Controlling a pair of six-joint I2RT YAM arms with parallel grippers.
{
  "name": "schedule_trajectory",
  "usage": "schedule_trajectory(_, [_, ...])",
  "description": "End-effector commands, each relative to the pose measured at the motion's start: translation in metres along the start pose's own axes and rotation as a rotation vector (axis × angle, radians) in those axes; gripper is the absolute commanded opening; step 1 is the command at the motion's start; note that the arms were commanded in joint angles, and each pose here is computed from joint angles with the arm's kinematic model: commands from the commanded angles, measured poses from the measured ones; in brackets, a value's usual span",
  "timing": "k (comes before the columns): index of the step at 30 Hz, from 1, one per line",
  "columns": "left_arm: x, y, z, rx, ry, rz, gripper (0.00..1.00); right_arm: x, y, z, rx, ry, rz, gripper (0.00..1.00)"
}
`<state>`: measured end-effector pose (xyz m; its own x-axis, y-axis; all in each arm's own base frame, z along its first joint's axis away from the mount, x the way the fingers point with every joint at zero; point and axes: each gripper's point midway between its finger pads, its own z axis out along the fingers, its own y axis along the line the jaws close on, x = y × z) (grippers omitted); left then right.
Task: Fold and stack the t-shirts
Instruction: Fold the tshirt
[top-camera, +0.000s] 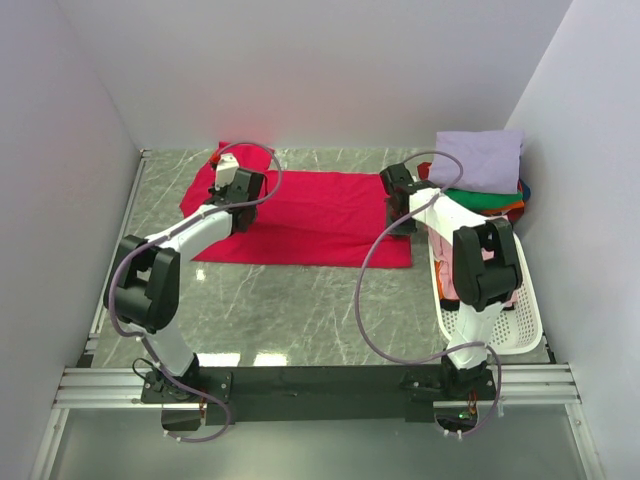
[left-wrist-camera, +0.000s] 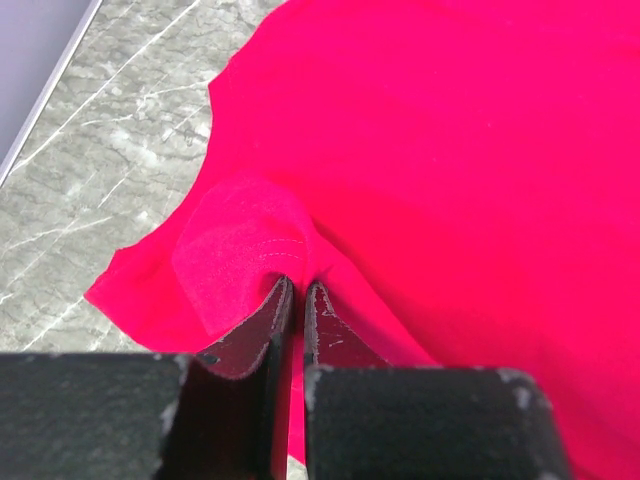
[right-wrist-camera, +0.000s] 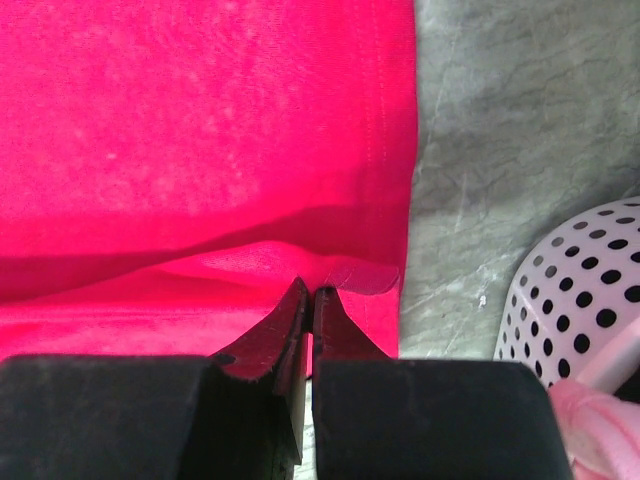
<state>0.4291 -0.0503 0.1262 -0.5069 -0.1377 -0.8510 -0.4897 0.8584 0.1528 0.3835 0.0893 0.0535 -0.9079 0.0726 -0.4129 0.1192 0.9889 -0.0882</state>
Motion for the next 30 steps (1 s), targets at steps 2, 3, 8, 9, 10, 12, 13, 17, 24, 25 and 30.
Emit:
schedule_trajectory(2, [-0.026, -0.013, 0.003, 0.03, -0.048, -0.07, 0.01, -0.015, -0.007, 0.002, 0.024, -0.021, 0.009, 0.0])
schedule_trajectory(3, [-0.023, -0.014, 0.005, 0.03, -0.04, -0.06, 0.01, -0.016, -0.007, 0.002, 0.026, -0.021, 0.01, 0.0])
schedule_trajectory(8, [-0.025, -0.016, 0.01, 0.006, -0.041, -0.061, 0.07, -0.027, -0.009, 0.002, 0.037, -0.042, 0.018, 0.12])
schedule_trajectory(9, [-0.025, -0.014, 0.012, -0.008, -0.041, -0.061, 0.1, -0.031, -0.012, 0.001, 0.049, -0.053, 0.024, 0.17])
schedule_trajectory(10, [-0.029, -0.013, 0.011, -0.016, -0.047, -0.074, 0.18, -0.036, -0.013, -0.002, 0.056, -0.07, 0.029, 0.28])
schedule_trajectory(12, [-0.037, -0.009, 0.01, -0.04, -0.058, -0.088, 0.28, -0.046, -0.016, -0.013, 0.058, -0.109, 0.045, 0.41])
schedule_trajectory(13, [-0.04, -0.008, 0.009, -0.046, -0.064, -0.097, 0.38, -0.05, -0.02, -0.018, 0.069, -0.131, 0.056, 0.5])
schedule_trajectory(17, [-0.056, -0.007, 0.001, -0.028, -0.098, -0.141, 0.61, -0.067, -0.024, -0.056, 0.035, -0.265, 0.098, 0.67])
schedule_trajectory(24, [-0.053, -0.013, -0.011, 0.022, -0.108, -0.161, 0.83, -0.049, 0.006, -0.063, -0.128, -0.257, 0.053, 0.71])
schedule_trajectory(25, [-0.051, -0.017, -0.011, 0.045, -0.106, -0.17, 0.86, -0.042, 0.014, -0.059, -0.148, -0.24, 0.039, 0.7])
schedule_trajectory(30, [-0.029, 0.006, 0.011, 0.009, -0.038, -0.167, 0.89, -0.023, 0.045, -0.048, -0.237, -0.184, 0.012, 0.7])
